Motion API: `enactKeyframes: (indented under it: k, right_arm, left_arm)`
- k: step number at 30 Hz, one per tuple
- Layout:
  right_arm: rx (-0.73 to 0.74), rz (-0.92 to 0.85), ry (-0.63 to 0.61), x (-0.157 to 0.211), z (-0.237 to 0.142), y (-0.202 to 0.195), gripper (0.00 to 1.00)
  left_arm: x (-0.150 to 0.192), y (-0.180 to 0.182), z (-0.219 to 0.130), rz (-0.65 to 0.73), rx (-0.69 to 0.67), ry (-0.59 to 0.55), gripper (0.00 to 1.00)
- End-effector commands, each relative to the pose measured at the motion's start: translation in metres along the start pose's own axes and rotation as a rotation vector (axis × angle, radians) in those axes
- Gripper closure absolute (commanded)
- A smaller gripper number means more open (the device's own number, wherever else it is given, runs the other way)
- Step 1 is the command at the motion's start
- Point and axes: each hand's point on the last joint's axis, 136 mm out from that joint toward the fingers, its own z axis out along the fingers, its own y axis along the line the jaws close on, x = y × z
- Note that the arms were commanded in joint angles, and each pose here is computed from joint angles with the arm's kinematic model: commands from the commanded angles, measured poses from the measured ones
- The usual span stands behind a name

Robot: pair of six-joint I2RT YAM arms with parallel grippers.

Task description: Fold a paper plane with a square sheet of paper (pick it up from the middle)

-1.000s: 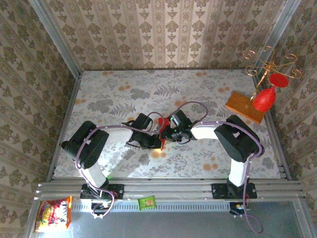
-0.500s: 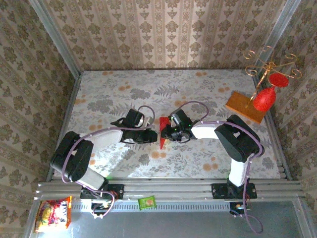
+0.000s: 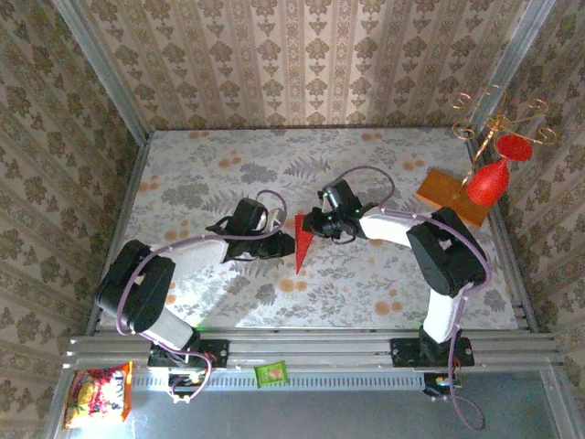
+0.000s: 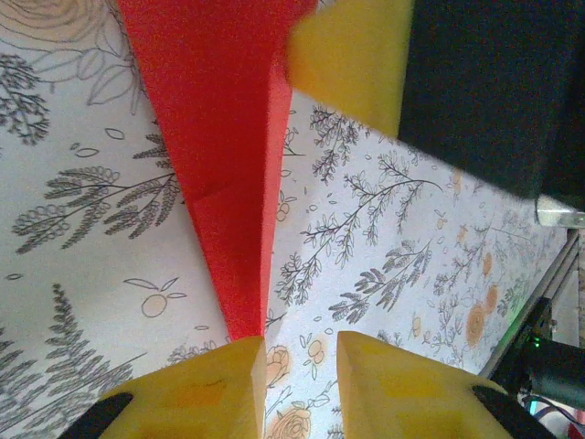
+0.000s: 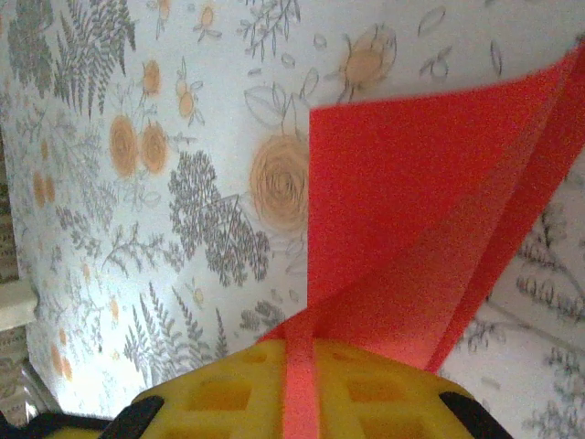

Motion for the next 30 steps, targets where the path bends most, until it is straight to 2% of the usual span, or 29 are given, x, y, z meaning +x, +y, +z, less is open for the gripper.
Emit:
enactKeyframes:
  k: [1,20,30]
  right_arm:
    - [0.031,-0.03,0.028,-0.002,0.009,-0.006,0.83]
    - [0.019,-0.018,0.065,0.001,0.02,-0.008,0.83]
    - [0.012,-0.046,-0.006,-0.016,-0.002,-0.003,0.82]
  left_arm:
    - [-0.011,-0.012,0.01,0.009,0.03,-0.006,0.74]
    - [-0.024,0.018,0.042,-0.062,-0.071,0.005,0.84]
    - [-0.014,0.035,0.049,-0.098,-0.119,0.045,0.88]
